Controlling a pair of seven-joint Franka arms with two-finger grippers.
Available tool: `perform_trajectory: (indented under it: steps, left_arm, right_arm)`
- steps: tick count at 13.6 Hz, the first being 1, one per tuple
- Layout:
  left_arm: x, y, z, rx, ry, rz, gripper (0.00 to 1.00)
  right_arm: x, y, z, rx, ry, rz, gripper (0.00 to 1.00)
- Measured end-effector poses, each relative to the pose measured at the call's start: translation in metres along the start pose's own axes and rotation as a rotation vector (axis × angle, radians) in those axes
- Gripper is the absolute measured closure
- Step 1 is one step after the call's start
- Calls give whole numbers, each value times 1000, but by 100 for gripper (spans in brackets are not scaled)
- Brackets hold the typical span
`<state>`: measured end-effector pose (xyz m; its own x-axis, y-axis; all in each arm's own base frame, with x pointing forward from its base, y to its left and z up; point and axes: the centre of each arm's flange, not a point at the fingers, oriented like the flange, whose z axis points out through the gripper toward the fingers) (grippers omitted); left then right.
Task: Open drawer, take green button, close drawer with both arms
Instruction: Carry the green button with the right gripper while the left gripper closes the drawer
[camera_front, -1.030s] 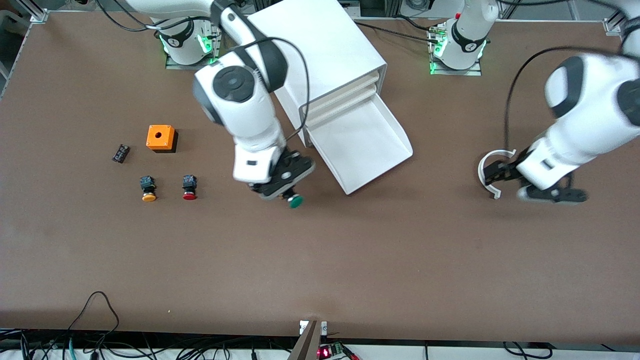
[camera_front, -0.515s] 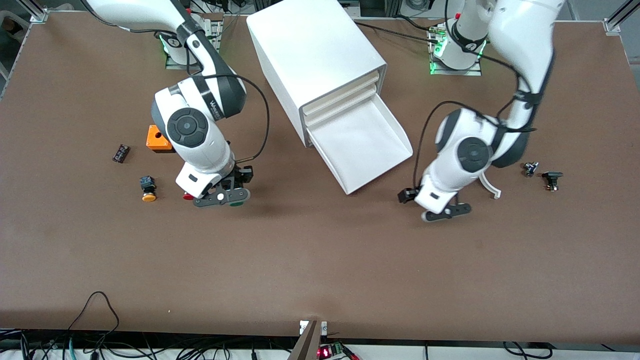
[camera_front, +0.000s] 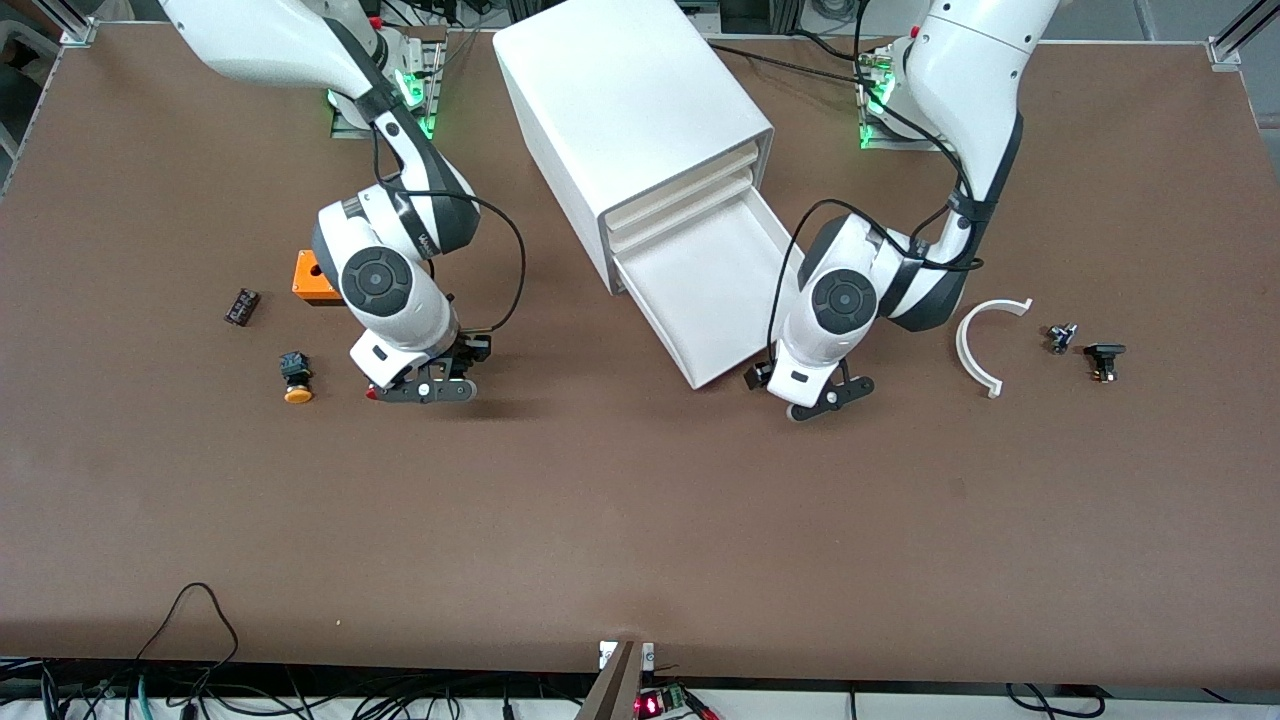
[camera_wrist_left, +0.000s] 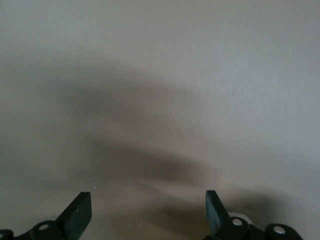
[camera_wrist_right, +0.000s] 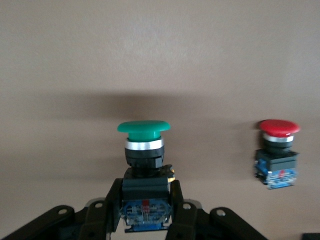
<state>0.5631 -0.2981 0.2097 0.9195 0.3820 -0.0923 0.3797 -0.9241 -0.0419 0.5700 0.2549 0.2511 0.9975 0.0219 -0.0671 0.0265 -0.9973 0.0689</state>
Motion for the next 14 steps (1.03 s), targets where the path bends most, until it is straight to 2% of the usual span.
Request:
perform_trajectory:
  steps: [5, 6, 11, 12, 14]
  left_arm:
    - [-70, 41, -6, -24, -35, 119, 0]
    - [-85, 45, -5, -22, -46, 141, 0]
    - [-148, 52, 17, 12, -112, 232, 0]
    - [-161, 57, 18, 9, -120, 254, 0]
    - [-180, 63, 19, 8, -133, 285, 0]
  right_arm:
    - [-19, 10, 39, 30, 38, 16, 59]
    - [-19, 16, 43, 28, 39, 25, 54]
    - [-13, 25, 27, 28, 64, 41, 4]
    - [-10, 25, 17, 27, 69, 43, 0]
    - [-1, 26, -13, 23, 85, 57, 0]
